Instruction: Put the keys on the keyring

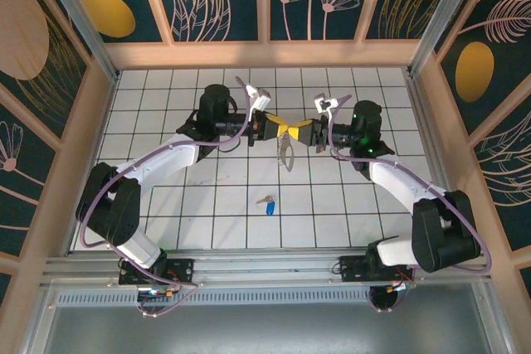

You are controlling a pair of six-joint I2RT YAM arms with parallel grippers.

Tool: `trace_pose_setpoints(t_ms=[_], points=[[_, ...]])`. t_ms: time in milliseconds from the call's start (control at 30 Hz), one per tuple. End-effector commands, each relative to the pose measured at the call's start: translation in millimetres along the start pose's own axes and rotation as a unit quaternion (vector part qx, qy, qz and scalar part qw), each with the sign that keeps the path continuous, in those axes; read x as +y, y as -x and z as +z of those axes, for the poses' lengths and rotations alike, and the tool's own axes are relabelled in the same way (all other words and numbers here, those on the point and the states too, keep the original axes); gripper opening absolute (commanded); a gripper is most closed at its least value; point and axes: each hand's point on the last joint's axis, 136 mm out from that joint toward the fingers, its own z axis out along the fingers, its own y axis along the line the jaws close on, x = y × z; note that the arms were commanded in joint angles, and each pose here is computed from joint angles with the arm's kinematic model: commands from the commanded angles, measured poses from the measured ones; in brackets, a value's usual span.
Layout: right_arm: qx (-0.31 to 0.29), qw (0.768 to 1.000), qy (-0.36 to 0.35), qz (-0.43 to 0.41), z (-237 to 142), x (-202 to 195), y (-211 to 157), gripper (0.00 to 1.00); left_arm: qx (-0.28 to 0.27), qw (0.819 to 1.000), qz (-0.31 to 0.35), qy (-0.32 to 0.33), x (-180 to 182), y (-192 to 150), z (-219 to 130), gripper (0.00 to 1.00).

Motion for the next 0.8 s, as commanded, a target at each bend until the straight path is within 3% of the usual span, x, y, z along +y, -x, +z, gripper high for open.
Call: trace_pose_setpoints(t_ms=[0,33,100,267,367,600,767], points=[[-0.046,0.999,-0.012,-0.026,-1,5,17,0.0,-0.035,0.999,0.012,0.001,-14,24,-4,0.17],[-0.056,0.998,-0.019,-0.024,-3,4,18,0.0,-0.05,0.999,0.009,0.014,-14,30,-7,0.22],[-0.076,0.996,-0.032,-0.021,-6,3,20,0.0,-0.089,0.995,0.0,0.048,-11,43,-17,0.44],[-0.117,0.992,-0.049,-0.016,-14,5,24,0.0,-0.193,0.972,-0.044,0.13,-2,61,-50,0.64],[-0.14,0.989,-0.052,-0.021,-19,11,29,0.0,-0.22,0.96,-0.079,0.157,8,59,-59,0.67],[-0.188,0.981,-0.025,-0.043,-26,41,41,0.0,-0.236,0.958,-0.129,0.103,8,43,-51,0.67],[-0.194,0.979,0.003,-0.059,-19,63,47,0.0,-0.24,0.959,-0.137,0.06,0,42,-46,0.61]])
